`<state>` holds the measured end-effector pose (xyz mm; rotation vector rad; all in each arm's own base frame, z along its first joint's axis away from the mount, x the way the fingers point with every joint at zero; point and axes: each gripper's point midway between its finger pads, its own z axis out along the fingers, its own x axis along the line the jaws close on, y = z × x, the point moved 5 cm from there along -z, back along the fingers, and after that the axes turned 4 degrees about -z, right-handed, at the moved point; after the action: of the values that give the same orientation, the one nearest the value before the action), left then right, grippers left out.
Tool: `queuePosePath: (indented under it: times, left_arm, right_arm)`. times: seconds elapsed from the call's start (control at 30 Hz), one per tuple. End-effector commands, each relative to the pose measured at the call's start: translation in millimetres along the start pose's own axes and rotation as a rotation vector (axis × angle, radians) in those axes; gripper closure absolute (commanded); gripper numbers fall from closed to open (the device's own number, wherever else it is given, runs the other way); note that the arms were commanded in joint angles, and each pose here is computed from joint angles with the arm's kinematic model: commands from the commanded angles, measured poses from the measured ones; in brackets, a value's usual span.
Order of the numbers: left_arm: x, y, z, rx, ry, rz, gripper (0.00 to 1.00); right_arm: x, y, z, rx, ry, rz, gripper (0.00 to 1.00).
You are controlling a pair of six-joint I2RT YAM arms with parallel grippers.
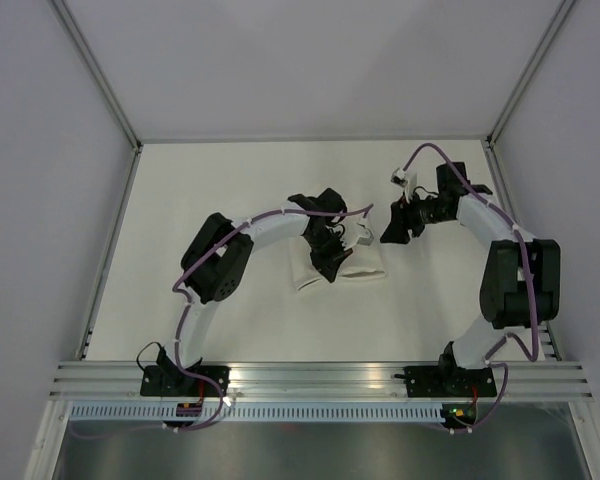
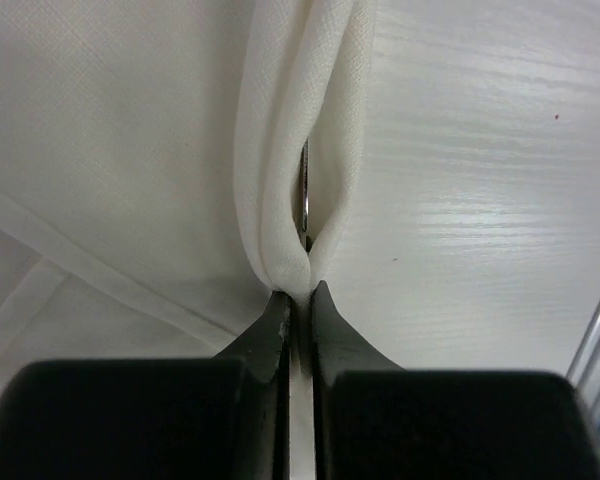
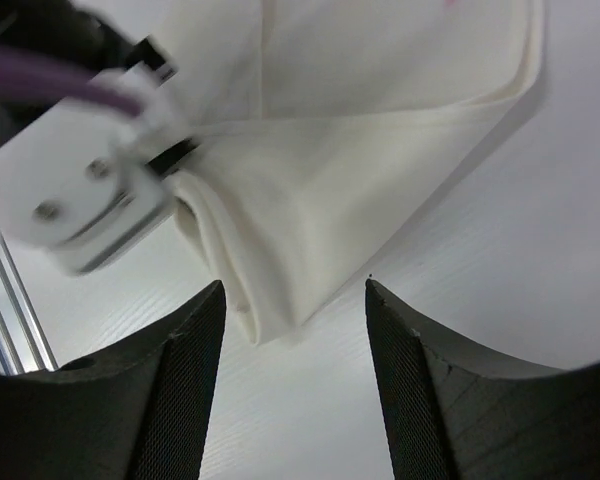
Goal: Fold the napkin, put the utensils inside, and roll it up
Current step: Roll the napkin with the utensil
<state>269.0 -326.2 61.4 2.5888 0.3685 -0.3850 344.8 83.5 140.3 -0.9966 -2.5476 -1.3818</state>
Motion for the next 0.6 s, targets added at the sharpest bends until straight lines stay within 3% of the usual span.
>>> queuePosePath:
  times: [0.0,0.33,0.57]
  left_arm:
    - [-13.2,-24.1,16.8,0.087,-0.188,-0.207,0.98]
    - [2.7,-22.1,15.6,0.053,-0.285,-0.317,0.98]
    - [8.4,-28.4,22.0,0.061,-0.317,-0.351,0.98]
  right_arm:
    - [20.3,5.3,-3.1,-0.099,-0.029,-0.269,0.36]
    - [94.9,-30.9,31.2,-0.077,-0.134,-0.72,0.33]
    - [113.8,-38.9,66.9,-0.001,-0.125,-0.858,0.32]
